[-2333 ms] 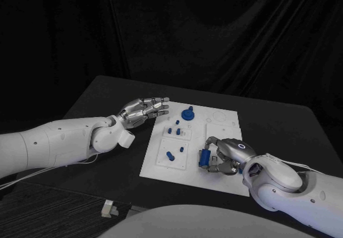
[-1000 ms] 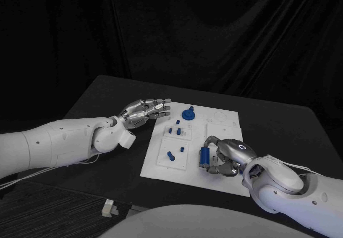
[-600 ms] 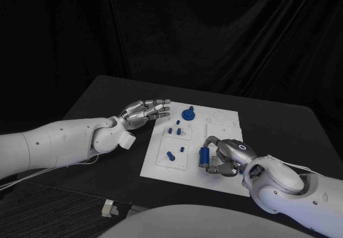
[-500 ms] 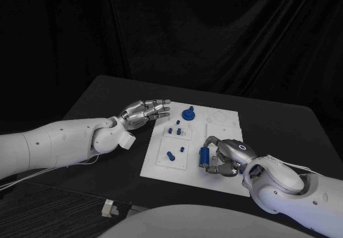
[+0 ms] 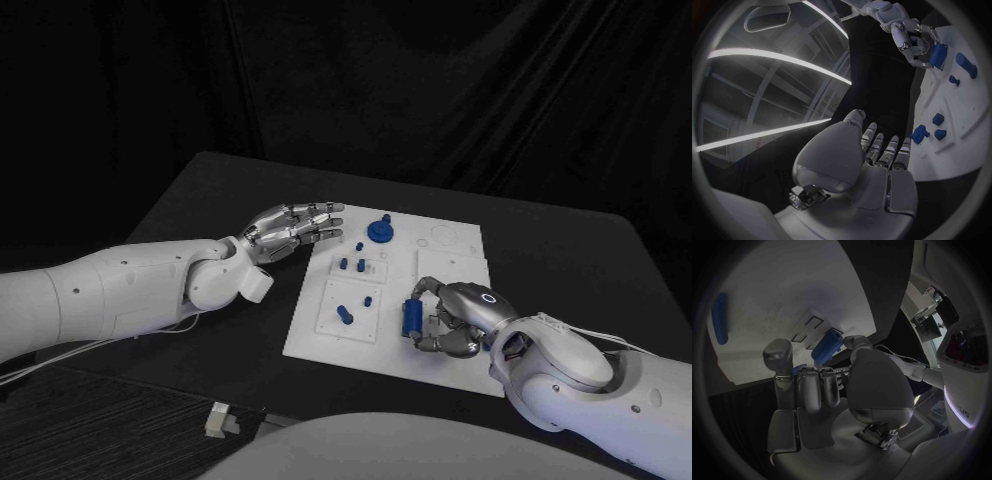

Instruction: Assemble the parts on the task board

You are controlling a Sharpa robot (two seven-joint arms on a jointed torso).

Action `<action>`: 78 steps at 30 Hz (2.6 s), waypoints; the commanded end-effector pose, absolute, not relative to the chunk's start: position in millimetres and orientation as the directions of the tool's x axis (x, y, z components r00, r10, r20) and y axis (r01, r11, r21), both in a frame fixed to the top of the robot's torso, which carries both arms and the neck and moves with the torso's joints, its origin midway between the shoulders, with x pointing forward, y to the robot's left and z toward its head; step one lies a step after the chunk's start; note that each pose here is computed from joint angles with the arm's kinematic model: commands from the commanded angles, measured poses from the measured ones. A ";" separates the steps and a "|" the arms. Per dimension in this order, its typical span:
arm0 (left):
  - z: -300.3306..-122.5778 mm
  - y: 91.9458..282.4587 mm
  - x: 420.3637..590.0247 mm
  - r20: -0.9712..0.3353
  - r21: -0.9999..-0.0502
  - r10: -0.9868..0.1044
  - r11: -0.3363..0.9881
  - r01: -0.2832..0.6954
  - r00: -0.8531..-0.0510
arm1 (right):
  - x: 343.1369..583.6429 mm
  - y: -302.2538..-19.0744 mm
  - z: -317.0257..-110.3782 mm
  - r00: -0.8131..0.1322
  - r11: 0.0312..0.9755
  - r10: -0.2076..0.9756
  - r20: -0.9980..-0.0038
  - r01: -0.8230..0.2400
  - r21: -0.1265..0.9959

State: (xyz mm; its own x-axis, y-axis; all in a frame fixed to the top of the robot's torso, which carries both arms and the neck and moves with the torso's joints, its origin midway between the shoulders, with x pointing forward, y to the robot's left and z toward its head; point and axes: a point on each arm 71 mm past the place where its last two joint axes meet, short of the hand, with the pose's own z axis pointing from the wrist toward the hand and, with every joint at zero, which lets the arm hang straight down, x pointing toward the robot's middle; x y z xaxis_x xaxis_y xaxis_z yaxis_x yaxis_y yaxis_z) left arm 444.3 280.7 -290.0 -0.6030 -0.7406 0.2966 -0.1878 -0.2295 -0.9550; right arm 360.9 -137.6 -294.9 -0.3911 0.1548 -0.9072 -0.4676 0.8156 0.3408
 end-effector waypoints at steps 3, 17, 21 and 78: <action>-289.5 279.4 443.3 0.308 -0.951 -0.730 -0.245 -0.187 -0.610 | 360.1 -138.4 -297.8 -0.410 0.832 0.134 -0.902 -0.447 0.327; -290.0 280.0 443.0 0.307 -0.952 -0.732 -0.244 -0.186 -0.608 | 360.3 -139.6 -301.9 -0.438 0.848 0.095 -0.894 -0.434 0.303; -290.1 279.8 443.0 0.307 -0.952 -0.732 -0.245 -0.186 -0.608 | 360.2 -139.6 -302.7 -0.444 0.852 0.086 -0.892 -0.432 0.297; -292.2 278.6 443.0 0.309 -0.951 -0.730 -0.237 -0.199 -0.610 | 356.8 -139.9 -296.8 -0.412 0.829 0.141 -0.900 -0.448 0.335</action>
